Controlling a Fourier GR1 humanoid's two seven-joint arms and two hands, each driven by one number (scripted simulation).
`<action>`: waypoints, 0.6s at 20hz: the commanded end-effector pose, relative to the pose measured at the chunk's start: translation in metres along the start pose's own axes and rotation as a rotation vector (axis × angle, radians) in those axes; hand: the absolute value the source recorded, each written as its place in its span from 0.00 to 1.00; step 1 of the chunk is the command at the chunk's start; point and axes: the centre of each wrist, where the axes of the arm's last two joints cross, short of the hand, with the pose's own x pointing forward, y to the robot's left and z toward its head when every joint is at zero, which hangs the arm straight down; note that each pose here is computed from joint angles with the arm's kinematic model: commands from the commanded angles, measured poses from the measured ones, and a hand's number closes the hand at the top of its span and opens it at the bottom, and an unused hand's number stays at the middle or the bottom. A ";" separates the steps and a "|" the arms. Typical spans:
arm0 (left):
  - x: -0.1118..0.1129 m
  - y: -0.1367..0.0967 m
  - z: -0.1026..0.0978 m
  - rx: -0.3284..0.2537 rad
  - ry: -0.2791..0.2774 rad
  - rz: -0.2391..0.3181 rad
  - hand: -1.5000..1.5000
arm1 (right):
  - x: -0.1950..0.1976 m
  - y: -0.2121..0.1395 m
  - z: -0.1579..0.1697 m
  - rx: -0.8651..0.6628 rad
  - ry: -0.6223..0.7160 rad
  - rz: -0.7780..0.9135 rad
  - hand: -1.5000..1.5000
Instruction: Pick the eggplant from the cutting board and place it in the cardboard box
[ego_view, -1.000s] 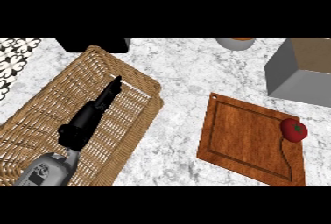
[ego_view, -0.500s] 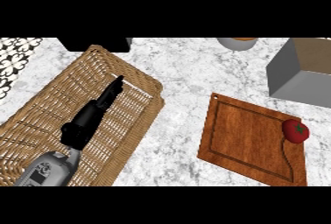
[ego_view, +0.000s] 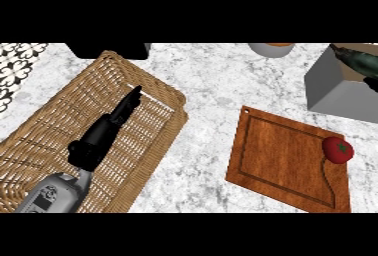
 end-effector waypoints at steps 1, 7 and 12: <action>-0.013 -0.005 -0.004 -0.001 0.004 -0.004 0.50 | -0.024 0.020 -0.007 0.090 0.068 -0.100 0.00; -0.024 0.001 0.003 0.028 0.034 -0.001 0.50 | -0.028 0.033 -0.012 0.022 -0.002 -0.296 0.00; -0.004 0.000 -0.001 0.025 0.009 0.000 0.50 | -0.050 0.011 -0.010 -0.203 -0.010 -0.557 0.00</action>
